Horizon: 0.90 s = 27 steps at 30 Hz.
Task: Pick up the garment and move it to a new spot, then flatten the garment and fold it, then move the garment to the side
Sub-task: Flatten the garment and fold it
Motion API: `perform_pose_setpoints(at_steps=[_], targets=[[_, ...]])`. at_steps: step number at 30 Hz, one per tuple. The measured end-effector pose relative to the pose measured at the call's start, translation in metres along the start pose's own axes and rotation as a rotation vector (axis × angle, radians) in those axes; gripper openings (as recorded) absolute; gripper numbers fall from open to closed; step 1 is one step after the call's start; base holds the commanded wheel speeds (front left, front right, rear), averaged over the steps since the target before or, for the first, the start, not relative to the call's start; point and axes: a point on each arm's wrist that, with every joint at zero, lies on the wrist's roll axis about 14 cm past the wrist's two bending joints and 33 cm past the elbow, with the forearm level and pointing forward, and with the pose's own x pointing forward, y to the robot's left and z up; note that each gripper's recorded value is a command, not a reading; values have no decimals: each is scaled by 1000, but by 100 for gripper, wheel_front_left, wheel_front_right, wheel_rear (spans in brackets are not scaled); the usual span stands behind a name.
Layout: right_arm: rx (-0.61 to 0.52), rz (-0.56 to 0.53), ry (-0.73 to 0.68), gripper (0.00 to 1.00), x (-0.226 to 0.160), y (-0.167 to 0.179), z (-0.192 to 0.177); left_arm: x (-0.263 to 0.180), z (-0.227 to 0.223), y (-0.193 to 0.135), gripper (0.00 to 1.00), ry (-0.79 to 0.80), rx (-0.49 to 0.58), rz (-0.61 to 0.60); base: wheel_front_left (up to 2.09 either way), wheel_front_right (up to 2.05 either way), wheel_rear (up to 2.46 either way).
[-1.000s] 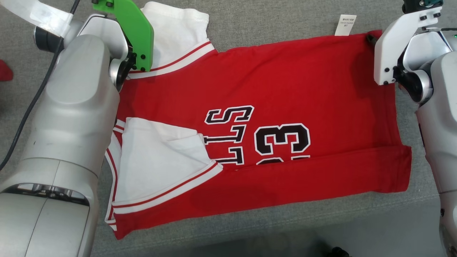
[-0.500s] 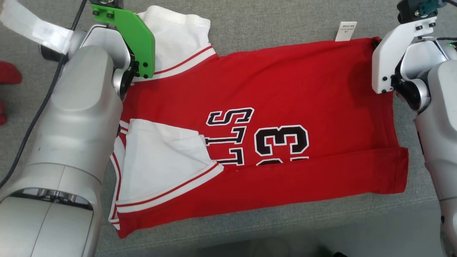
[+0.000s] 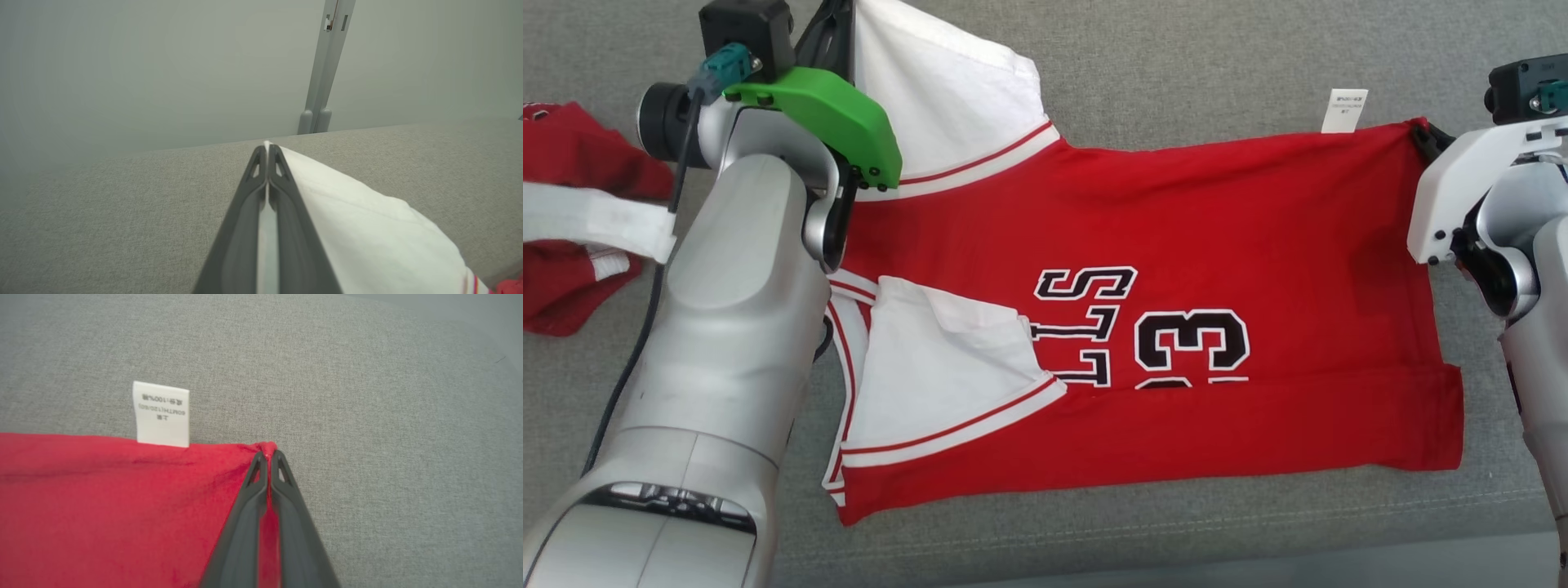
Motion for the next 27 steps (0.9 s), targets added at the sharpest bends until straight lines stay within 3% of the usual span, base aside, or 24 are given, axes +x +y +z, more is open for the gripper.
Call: perform_pose_setpoints(at_steps=[13,27], targets=[[-42,52,-60,0,-27,11,-3,-65,-2,-17,0,-90,-54,-15,0,0,0],[-215,127,-99,0,-77,14,-18,-168,-35,-23,0,29,-95,49,0,0,0]])
